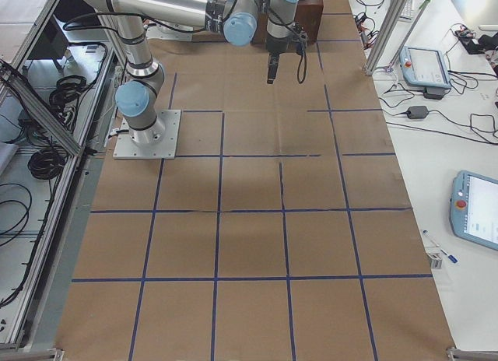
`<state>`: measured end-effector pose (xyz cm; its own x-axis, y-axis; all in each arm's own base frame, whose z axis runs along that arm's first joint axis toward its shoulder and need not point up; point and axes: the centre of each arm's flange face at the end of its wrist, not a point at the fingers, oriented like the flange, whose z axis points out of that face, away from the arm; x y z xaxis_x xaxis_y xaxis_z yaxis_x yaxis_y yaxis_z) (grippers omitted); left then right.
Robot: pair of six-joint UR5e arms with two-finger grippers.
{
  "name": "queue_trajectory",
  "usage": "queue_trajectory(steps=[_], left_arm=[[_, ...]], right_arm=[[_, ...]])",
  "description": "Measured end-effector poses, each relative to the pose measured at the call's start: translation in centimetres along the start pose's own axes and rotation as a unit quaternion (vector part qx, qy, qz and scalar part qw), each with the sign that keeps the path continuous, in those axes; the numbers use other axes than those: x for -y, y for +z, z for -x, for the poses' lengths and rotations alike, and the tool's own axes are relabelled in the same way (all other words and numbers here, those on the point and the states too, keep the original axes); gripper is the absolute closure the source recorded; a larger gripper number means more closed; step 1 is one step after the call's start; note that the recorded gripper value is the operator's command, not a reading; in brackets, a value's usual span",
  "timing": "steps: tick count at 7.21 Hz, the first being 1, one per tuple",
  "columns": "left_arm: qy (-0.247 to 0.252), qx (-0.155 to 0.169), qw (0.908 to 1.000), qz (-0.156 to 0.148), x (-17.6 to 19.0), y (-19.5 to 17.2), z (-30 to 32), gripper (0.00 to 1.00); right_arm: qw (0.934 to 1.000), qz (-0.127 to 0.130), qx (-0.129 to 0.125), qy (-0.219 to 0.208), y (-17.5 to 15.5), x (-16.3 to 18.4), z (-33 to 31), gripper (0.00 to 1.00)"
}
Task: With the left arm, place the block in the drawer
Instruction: 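Release the handle and move the left gripper over the yellow cube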
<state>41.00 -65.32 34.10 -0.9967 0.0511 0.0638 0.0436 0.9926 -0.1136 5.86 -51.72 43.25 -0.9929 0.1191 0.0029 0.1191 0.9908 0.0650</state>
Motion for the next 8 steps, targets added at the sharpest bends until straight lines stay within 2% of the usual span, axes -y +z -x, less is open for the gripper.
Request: queue_trajectory(steps=[6,8], left_arm=[[0.004,0.031,0.9992,-0.027,2.8,1.2,3.6,0.01],[0.004,0.034,0.9990,-0.026,4.1,2.8,5.3,0.01]], right_arm=[[1.0000,0.000,0.000,0.000,0.0,0.0,0.0,0.00],[1.0000,0.000,0.000,0.000,0.0,0.0,0.0,0.00]])
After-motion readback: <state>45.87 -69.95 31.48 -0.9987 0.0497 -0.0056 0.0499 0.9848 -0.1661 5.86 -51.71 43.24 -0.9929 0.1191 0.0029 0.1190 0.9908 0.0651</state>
